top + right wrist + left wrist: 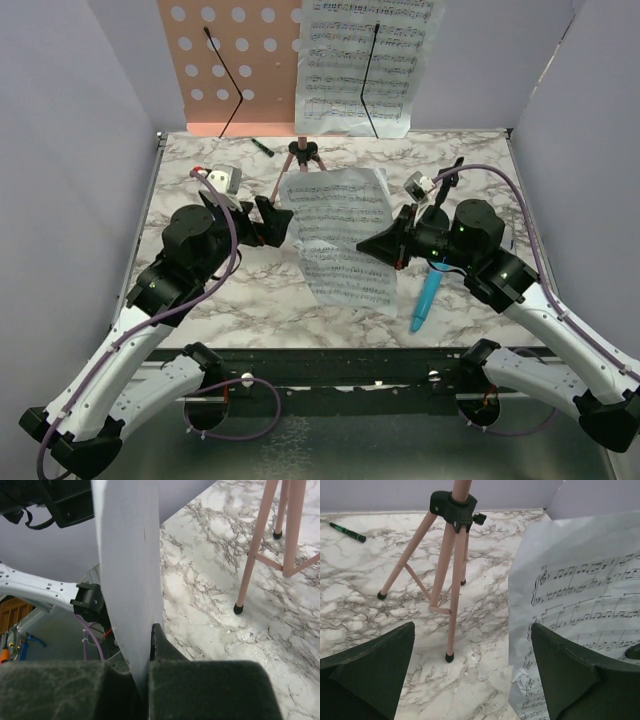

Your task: Set up the instrument practice props

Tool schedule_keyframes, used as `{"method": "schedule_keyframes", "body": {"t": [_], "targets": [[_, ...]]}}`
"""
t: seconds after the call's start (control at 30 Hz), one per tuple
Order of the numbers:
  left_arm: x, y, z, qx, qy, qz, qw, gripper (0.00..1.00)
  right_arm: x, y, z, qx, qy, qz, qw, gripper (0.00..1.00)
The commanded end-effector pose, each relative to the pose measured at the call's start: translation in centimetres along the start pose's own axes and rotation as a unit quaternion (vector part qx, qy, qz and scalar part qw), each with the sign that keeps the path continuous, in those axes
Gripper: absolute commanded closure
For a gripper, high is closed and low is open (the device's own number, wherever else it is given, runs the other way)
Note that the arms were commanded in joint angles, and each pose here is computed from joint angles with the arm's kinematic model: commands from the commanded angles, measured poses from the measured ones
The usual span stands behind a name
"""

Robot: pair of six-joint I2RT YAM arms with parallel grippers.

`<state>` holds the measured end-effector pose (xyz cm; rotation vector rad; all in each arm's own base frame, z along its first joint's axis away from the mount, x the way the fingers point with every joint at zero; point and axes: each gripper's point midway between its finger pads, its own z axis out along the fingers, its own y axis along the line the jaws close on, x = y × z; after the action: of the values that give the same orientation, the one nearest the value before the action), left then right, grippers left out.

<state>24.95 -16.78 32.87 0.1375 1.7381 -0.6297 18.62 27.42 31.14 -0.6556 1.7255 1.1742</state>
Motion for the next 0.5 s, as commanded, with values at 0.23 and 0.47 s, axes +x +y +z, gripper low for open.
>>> {"method": "schedule_keyframes", "body": {"t": [0.23,0.47], "targets": [[-4.8,-0.6,-1.9,-0.032,0.067,0.081,0.994,0.02,-5.1,4.7,-1.8,-0.068,-0.024,-0.065,0.995,0.99],[-10.9,-0.7,-3.4,-0.073,0.022,0.082,0.994,0.04,-10.3,5.5,-2.4,-0.037,-0.075,-0.092,0.992,0.99]]}}
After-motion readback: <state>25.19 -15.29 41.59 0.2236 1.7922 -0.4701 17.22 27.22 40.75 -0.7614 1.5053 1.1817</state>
